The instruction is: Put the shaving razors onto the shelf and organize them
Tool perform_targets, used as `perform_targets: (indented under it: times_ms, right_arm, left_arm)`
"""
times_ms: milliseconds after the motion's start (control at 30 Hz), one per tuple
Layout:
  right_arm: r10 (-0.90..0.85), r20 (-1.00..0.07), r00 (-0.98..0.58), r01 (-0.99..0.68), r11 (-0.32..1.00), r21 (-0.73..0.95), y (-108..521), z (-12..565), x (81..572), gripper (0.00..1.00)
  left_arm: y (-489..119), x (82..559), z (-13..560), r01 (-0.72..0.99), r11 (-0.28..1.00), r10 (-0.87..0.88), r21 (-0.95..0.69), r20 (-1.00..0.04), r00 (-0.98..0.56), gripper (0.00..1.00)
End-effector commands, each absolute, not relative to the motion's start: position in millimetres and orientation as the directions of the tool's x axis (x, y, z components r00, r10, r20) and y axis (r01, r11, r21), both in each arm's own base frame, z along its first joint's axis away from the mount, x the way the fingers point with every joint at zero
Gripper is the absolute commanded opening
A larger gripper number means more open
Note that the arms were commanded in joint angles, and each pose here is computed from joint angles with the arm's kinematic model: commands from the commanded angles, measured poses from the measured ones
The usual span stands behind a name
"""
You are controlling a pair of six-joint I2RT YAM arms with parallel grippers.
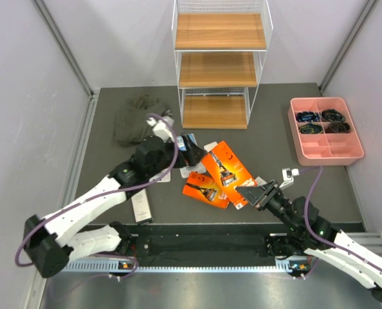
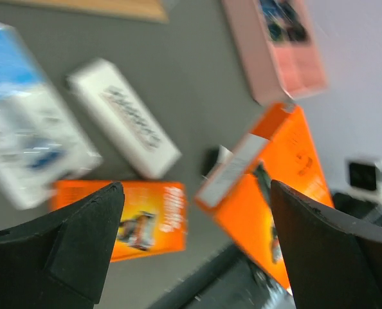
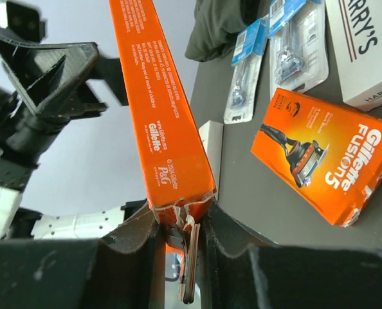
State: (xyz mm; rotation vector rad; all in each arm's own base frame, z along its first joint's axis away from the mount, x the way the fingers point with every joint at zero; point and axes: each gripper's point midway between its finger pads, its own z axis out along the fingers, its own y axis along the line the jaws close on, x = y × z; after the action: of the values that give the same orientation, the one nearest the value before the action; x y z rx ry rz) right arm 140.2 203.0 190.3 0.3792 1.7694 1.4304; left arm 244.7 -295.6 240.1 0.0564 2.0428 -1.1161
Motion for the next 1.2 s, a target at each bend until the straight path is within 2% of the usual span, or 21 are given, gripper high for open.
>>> perform_targets:
  times_ms: [0, 67, 200, 400, 533, 633, 800, 833, 1100, 1167]
  right_arm:
    - [0.702, -0.394, -0.593, -0.288, 0.271, 0.918, 195, 220, 139, 0.0]
    - [0.7, -0.396, -0.594, -0.283, 0.279, 0.918, 195, 219, 139, 0.0]
    - [0.694, -0.402, -0.597, -0.276, 0.293, 0.915, 195, 218, 140, 0.0]
    - [0.685, -0.413, -0.6, -0.282, 0.303, 0.911, 199, 226, 140, 0.0]
    - [0.639, -0.47, -0.609, -0.299, 0.364, 0.882, 210, 230, 144, 0.0]
    - [0.612, -0.517, -0.598, -0.375, 0.357, 0.856, 218, 268, 143, 0.0]
    - [0.506, -0.604, -0.616, -0.443, 0.411, 0.797, 253, 298, 157, 0.0]
    - [0.49, -0.617, -0.616, -0.489, 0.377, 0.787, 258, 321, 155, 0.0]
    - [0.457, -0.653, -0.604, -0.552, 0.352, 0.756, 286, 388, 210, 0.0]
    - [0.474, -0.664, -0.578, -0.584, 0.327, 0.743, 286, 421, 218, 0.0]
  left_arm:
    - [-182, 263, 236, 0.067, 0.9, -0.348, -0.43, -0.805, -0.481, 0.99]
    - [-147, 259, 244, -0.027, 0.918, -0.372, -0.395, -0.837, -0.402, 0.99]
    - [-114, 249, 245, -0.111, 0.934, -0.357, -0.34, -0.862, -0.36, 0.99]
    - [-115, 244, 235, -0.09, 0.951, -0.308, -0.297, -0.86, -0.408, 0.99]
    - [-123, 244, 230, -0.053, 0.958, -0.276, -0.282, -0.855, -0.438, 0.99]
    - [-130, 245, 229, -0.014, 0.962, -0.249, -0.273, -0.855, -0.455, 0.99]
    - [-134, 243, 229, 0.009, 0.962, -0.236, -0.272, -0.85, -0.471, 0.99]
    - [-134, 241, 228, 0.011, 0.962, -0.235, -0.273, -0.848, -0.475, 0.99]
    - [-137, 236, 245, 0.048, 0.949, -0.255, -0.312, -0.846, -0.468, 0.99]
    - [-141, 238, 246, 0.059, 0.952, -0.238, -0.302, -0.845, -0.478, 0.99]
